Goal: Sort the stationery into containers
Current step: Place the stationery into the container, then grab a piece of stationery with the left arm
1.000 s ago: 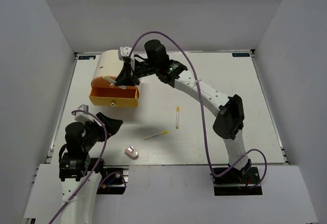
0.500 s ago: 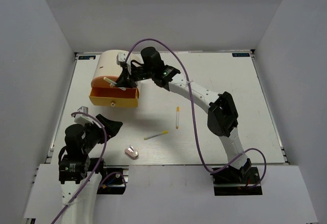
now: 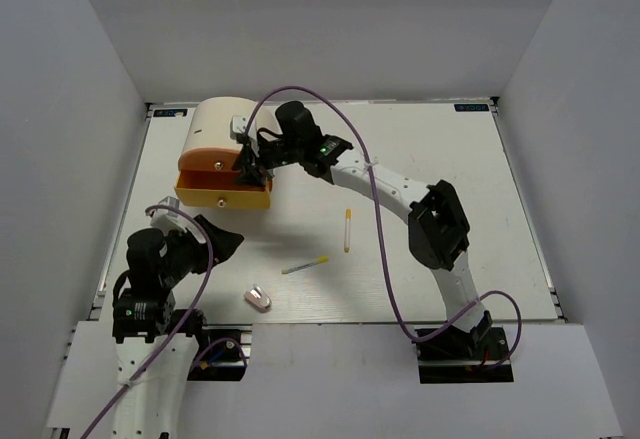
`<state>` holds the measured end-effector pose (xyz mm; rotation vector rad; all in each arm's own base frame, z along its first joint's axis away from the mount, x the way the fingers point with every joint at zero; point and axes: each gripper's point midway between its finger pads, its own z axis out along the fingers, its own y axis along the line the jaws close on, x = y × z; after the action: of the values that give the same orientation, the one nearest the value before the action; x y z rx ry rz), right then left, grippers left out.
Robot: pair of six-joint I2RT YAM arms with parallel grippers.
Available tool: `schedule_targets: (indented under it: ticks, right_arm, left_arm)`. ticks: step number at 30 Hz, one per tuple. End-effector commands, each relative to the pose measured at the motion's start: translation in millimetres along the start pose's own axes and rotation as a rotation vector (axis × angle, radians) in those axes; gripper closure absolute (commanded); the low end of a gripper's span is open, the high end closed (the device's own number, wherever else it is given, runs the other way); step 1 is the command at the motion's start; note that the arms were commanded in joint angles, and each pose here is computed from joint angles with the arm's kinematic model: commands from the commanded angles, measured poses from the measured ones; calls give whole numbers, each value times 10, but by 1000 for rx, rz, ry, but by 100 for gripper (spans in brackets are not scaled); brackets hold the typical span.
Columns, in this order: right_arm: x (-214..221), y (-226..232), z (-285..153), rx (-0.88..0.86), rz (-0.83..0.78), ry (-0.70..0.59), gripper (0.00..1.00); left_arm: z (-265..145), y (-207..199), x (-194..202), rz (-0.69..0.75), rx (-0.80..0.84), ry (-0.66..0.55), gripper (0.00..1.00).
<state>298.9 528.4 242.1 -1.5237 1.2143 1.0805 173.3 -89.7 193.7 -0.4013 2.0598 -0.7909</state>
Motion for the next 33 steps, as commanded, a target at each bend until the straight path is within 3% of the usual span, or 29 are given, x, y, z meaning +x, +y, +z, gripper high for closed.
schedule_targets:
  ticks: [1,5,6,7,8,9,10,14,15,16,17,19,20,26,28,32,33]
  right_arm:
    - [-757,31,-371,45,-110,-94,55]
    - [-900,-48,-704,175,-81,-53,58]
    - [-1050,-13,-892,227,-46,-65,71]
    - [-899,-54,-959,274,0,-34,83]
    - [-821,-272,-1100,427,27,-4,100]
    - [-983,-232,-1293,486,67,-36,100]
    - [-672,-260,-1346,527,119,24,100]
    - [-142,-328,-1836,650,216,140,100]
    - [-38,-293,-1996,675,250,152,88]
    - [57,-265,-2057,682,271,172,68]
    - [327,-181,-2090,678,314,219,64]
    - [412,-189,-2321,722,334,231,59]
    - [603,-143,-2372,728,364,264,58]
    - [679,-136,-2776,779,440,255,61]
    - [671,-172,-2881,788,467,250,63]
    - [820,-190,-3008,800,545,286,63]
    - [910,-153,-3056,801,586,313,59]
  left_arm:
    - [22,-248,-109,94,112,31,13]
    - [116,-400,-195,157,190,73,20]
    - [121,-483,-243,189,231,69,22]
    - [148,-494,-248,199,244,78,27]
    - [161,-531,-279,213,260,80,30]
    - [204,-573,-267,228,288,113,33]
    - [235,-597,-280,241,310,119,35]
    - [307,-798,-326,291,432,143,40]
    - [311,-847,-308,302,459,152,40]
    - [318,-884,-273,308,479,169,40]
    - [348,-894,-272,315,482,181,40]
    - [389,-928,-243,347,494,201,38]
    - [384,-1012,-307,369,509,194,38]
    - [710,-1502,-564,497,535,238,38]
    - [781,-1661,-405,540,545,309,38]
    - [974,-1555,80,608,459,454,38]
    - [1001,-1528,160,639,444,472,37]
